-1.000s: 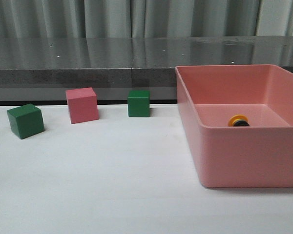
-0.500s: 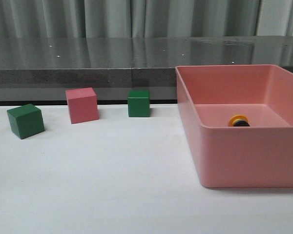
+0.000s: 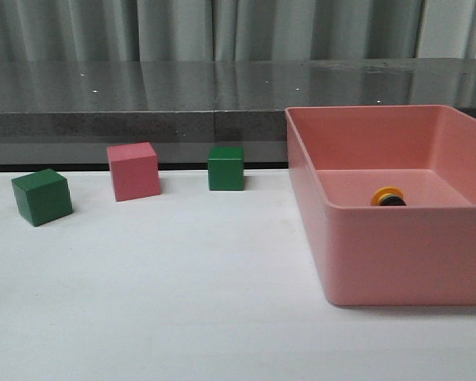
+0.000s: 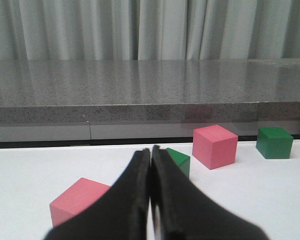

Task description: Place and stand button with both arms

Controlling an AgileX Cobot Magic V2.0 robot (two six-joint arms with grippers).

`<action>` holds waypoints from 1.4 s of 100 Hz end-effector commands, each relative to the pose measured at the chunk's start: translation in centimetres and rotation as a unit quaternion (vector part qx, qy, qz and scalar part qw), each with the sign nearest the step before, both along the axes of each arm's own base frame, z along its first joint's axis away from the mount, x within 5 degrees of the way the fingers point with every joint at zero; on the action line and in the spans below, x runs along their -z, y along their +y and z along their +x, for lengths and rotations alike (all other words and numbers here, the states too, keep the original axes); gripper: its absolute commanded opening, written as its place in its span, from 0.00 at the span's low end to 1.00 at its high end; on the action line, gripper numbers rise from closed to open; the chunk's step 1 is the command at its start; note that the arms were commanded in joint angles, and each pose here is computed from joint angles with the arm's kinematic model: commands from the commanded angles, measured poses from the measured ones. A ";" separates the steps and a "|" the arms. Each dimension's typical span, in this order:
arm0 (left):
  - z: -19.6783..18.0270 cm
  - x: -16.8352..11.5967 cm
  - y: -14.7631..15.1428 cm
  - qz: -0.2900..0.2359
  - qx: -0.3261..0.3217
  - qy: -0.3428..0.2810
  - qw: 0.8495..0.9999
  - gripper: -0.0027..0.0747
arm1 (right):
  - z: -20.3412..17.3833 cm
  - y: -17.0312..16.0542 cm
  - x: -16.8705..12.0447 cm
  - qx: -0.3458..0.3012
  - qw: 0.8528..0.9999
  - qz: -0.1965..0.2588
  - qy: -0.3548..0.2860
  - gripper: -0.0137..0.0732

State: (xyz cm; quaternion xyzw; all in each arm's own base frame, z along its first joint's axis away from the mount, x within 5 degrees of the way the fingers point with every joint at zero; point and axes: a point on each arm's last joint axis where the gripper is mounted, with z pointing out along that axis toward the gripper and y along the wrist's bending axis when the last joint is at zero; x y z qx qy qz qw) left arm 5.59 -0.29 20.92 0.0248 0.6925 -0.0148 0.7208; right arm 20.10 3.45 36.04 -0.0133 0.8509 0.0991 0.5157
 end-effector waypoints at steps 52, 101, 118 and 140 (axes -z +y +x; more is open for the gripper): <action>-0.1 0.7 -0.1 -0.006 0.005 -0.029 1.000 0.01 | 9.4 3.7 7.6 -0.057 0.990 -0.056 0.115 0.90; -0.1 0.7 -0.1 -0.006 0.005 -0.029 1.000 0.01 | 13.3 4.5 15.6 -0.057 0.977 -0.080 0.190 0.86; -0.1 0.7 -0.1 -0.006 0.005 -0.029 1.000 0.01 | 13.8 4.6 17.6 -0.058 0.971 -0.084 0.215 0.80; -0.1 0.7 -0.1 -0.006 0.005 -0.029 1.000 0.01 | 13.9 4.7 17.2 -0.059 0.970 -0.084 0.218 0.28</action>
